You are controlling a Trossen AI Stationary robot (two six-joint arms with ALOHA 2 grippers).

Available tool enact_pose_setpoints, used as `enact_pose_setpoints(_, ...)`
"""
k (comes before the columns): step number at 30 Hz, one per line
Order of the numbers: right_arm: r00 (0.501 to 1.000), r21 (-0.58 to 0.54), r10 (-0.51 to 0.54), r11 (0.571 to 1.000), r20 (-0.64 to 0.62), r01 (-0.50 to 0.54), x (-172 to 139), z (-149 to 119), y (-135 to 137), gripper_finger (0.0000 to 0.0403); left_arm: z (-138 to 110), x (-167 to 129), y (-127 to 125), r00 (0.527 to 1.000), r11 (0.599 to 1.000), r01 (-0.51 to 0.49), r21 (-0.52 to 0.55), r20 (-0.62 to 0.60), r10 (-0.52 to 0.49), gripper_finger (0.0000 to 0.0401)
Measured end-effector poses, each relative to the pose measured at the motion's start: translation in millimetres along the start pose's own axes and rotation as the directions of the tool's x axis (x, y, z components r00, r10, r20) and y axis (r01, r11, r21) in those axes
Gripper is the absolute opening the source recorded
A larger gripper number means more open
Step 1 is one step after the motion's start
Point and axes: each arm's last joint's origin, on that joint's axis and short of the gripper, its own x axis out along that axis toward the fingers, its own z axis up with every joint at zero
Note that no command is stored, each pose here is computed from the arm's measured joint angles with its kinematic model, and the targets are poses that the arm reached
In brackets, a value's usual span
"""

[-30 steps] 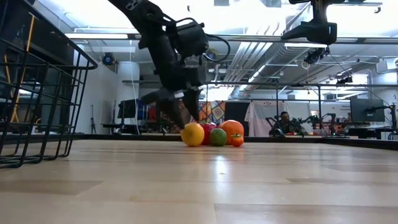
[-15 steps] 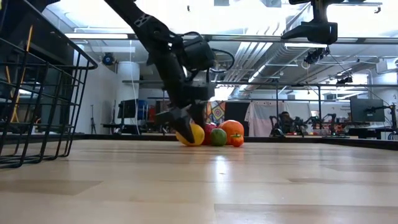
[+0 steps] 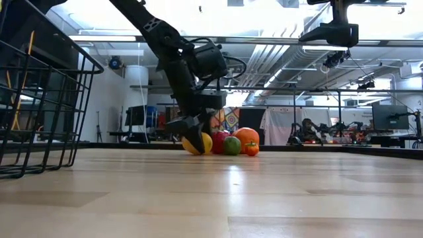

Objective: Sort produce into baskets
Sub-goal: Put the yellow lemon into the orange bin

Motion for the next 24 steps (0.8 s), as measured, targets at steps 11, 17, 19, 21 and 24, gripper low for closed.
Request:
enact_pose_setpoints(11, 0.997, -0.073, 0.051, 0.996, 0.065, -0.046, -7, 9, 10, 0.0387, 11, -80, 13, 0.937, 0.87, 0.231, -0.435, 0.34, -0.079, 0.0184)
enact_pose_setpoints(17, 0.971, -0.239, 0.118, 0.969, 0.21, -0.067, -36, 33, 36, 0.0387, 63, -137, -2, 0.699, 0.823, 0.362, -0.439, 0.711, 0.072, 0.0184)
enact_pose_setpoints(19, 0.955, -0.297, 0.154, 0.952, 0.254, -0.075, -49, 42, 46, 0.0387, 83, -149, -15, 0.608, 0.824, 0.383, -0.417, 0.786, 0.114, 0.0184)
enact_pose_setpoints(21, 0.938, -0.347, 0.191, 0.934, 0.288, -0.084, -62, 50, 56, 0.0387, 103, -154, -31, 0.523, 0.834, 0.384, -0.397, 0.837, 0.158, 0.0184)
enact_pose_setpoints(24, 0.917, -0.413, 0.236, 0.906, 0.321, -0.088, -77, 60, 67, 0.0387, 126, -148, -60, 0.451, 0.847, 0.384, -0.366, 0.876, 0.174, 0.0184)
